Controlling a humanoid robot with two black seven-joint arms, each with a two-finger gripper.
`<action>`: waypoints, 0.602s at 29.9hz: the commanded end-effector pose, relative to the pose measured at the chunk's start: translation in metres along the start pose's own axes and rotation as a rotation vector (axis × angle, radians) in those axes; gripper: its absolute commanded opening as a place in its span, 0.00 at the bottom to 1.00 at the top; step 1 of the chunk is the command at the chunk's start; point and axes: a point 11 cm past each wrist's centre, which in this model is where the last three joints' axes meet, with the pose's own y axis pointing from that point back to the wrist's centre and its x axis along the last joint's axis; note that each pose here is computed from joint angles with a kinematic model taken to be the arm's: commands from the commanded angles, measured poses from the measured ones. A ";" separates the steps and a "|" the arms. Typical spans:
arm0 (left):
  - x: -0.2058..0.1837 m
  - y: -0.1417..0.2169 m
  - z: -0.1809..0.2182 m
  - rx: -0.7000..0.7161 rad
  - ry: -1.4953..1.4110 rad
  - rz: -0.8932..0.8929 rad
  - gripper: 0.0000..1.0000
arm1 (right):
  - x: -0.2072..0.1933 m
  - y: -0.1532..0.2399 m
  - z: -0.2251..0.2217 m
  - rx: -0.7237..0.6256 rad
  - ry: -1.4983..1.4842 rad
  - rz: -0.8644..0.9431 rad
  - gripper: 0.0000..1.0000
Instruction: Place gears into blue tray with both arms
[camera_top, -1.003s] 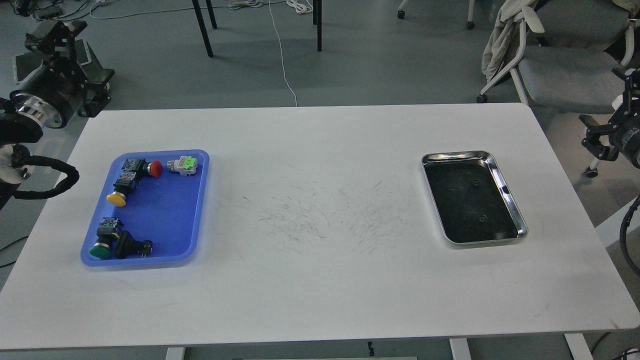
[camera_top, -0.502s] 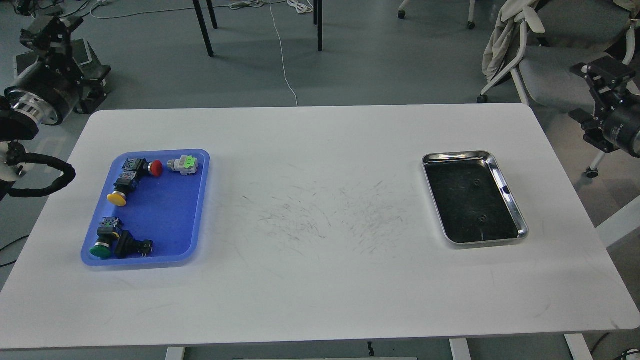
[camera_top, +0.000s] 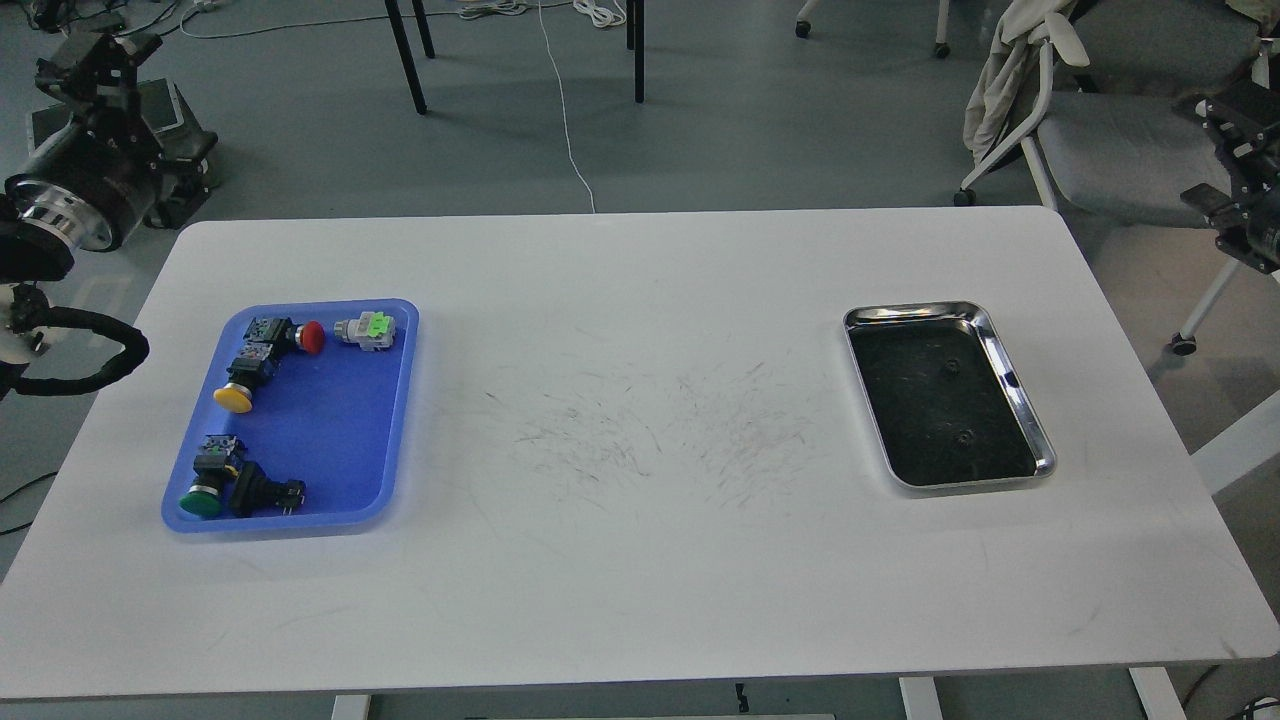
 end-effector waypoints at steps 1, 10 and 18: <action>0.000 0.000 0.001 -0.002 0.000 0.000 0.99 | -0.003 -0.003 -0.007 -0.040 0.062 -0.033 0.89; 0.000 0.000 0.001 -0.003 0.001 0.000 0.99 | -0.029 -0.021 -0.019 -0.068 0.460 -0.215 0.87; 0.000 0.000 0.001 -0.004 0.003 0.000 0.99 | -0.039 -0.038 0.004 -0.192 0.820 -0.322 0.87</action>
